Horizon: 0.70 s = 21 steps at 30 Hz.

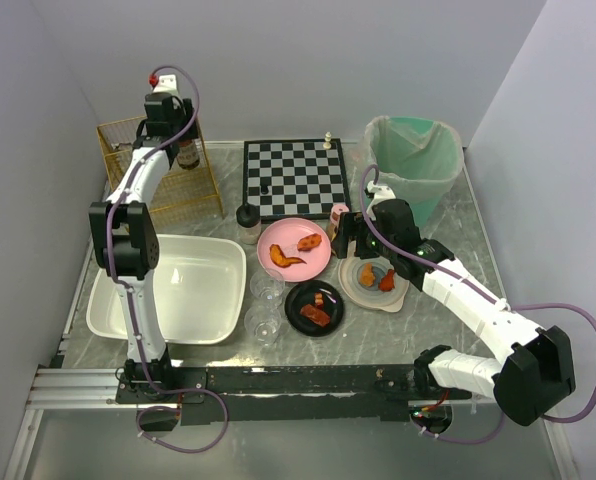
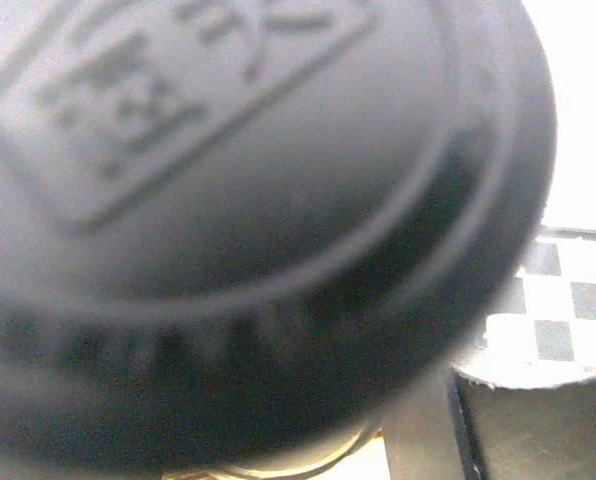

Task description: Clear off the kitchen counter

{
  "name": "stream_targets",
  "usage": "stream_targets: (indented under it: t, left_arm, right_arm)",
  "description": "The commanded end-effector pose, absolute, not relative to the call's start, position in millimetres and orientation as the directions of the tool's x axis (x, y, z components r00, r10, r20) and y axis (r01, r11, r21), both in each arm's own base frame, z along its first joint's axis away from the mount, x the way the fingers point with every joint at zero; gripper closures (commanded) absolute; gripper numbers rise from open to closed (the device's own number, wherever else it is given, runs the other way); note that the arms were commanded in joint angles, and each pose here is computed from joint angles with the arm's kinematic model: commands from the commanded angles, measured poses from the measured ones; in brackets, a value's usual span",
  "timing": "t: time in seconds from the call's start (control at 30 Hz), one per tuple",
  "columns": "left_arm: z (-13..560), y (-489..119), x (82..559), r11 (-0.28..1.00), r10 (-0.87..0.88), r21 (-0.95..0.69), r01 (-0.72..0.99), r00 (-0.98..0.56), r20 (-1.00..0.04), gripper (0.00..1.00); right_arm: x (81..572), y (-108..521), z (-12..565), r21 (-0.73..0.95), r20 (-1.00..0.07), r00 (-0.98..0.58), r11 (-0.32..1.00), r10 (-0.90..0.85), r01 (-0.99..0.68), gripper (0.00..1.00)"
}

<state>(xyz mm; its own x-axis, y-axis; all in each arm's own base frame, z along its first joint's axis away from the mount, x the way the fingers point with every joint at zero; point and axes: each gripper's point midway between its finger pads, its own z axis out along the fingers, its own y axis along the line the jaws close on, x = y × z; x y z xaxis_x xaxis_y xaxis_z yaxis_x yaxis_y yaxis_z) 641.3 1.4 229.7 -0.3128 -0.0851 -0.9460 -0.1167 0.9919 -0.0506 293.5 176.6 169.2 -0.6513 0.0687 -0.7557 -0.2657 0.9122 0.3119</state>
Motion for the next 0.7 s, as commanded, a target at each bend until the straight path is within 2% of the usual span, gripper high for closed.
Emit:
stream_targets:
  t: [0.0,0.17,0.43,0.67]
  left_arm:
    - [275,-5,638,0.992,-0.114,-0.100,-0.081,-0.187,-0.976,0.98]
    - [261,-6,637,0.992,-0.116,-0.101,-0.081,-0.212,-0.970,0.95]
    - [258,-7,635,0.992,-0.119,-0.105,-0.076,-0.211,-0.970,0.44]
    - [262,-6,635,0.992,-0.116,-0.102,-0.079,-0.206,-0.972,0.30]
  right_arm:
    - [296,176,177,0.324,-0.770,-0.631,0.908,0.091,-0.264,0.05]
    - [296,176,176,0.325,-0.769,-0.633,0.908,0.091,-0.264,0.05]
    - [296,178,173,0.330,-0.765,-0.638,0.905,0.090,-0.267,0.05]
    - [295,177,172,0.331,-0.763,-0.640,0.906,0.091,-0.266,0.05]
